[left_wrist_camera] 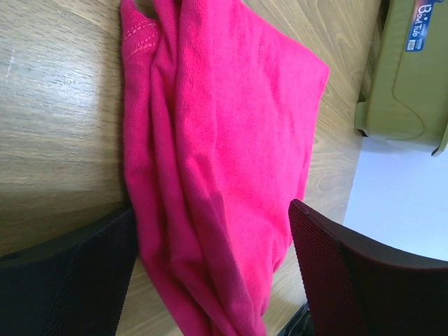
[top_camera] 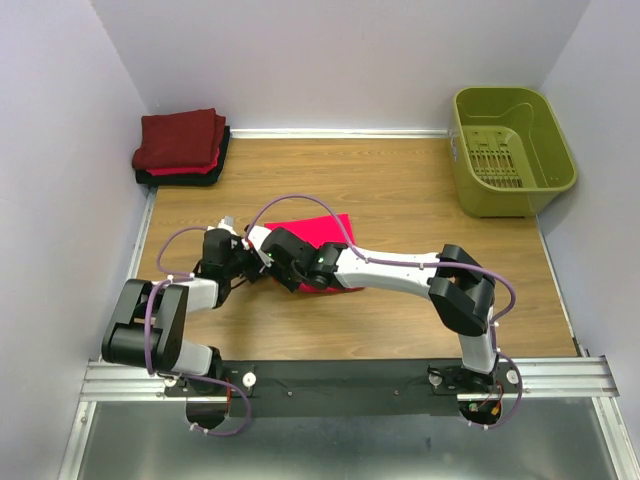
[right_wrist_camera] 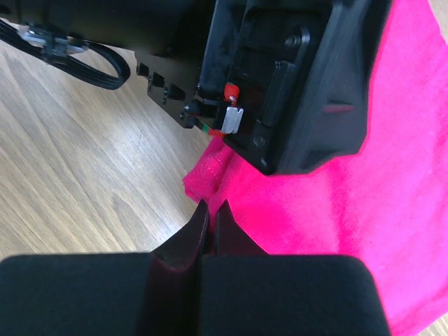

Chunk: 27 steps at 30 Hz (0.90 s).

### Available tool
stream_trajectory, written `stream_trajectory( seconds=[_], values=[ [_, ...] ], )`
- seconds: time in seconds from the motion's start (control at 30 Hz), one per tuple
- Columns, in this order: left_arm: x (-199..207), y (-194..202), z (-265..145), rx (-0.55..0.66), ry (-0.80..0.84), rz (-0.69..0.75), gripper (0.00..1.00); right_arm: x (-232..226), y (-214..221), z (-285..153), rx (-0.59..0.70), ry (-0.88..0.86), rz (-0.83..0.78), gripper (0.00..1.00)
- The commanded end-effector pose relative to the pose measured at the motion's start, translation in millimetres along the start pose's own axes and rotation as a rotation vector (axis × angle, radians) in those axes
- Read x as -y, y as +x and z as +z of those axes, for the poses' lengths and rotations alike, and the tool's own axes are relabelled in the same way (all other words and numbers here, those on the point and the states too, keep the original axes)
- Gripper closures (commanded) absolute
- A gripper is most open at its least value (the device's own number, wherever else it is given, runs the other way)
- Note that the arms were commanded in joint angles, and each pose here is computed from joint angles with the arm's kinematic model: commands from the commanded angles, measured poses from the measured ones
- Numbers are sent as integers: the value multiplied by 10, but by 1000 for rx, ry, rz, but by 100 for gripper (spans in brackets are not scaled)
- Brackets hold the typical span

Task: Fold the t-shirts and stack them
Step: Neatly place the folded tshirt to the corner

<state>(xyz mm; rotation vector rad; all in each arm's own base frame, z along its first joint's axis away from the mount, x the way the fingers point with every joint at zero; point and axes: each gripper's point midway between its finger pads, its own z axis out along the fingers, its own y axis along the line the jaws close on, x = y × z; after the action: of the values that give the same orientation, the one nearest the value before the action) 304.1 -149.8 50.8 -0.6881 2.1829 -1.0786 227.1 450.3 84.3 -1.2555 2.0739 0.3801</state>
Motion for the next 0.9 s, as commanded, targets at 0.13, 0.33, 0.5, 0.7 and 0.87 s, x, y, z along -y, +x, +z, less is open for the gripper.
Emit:
stream_trajectory(
  seconds=[0.13,0.33,0.5,0.7,0.87],
  values=[
    [-345,70,48,-2,-126,4,38,-66,-109,-98,45,-41,31,100],
    [-296,-101,103,36,-146,66,77,-55,-86,-111,42,-40,29,86],
    [-226,-258,176,51,-162,135,100,-59,-43,-156,37,-41,33,41],
    [-225,-353,262,16,-216,176,100,341,226,-299,-5,91,77,13],
    [-137,-605,212,41,-299,268,100,942,619,-596,-55,214,239,0]
  ],
)
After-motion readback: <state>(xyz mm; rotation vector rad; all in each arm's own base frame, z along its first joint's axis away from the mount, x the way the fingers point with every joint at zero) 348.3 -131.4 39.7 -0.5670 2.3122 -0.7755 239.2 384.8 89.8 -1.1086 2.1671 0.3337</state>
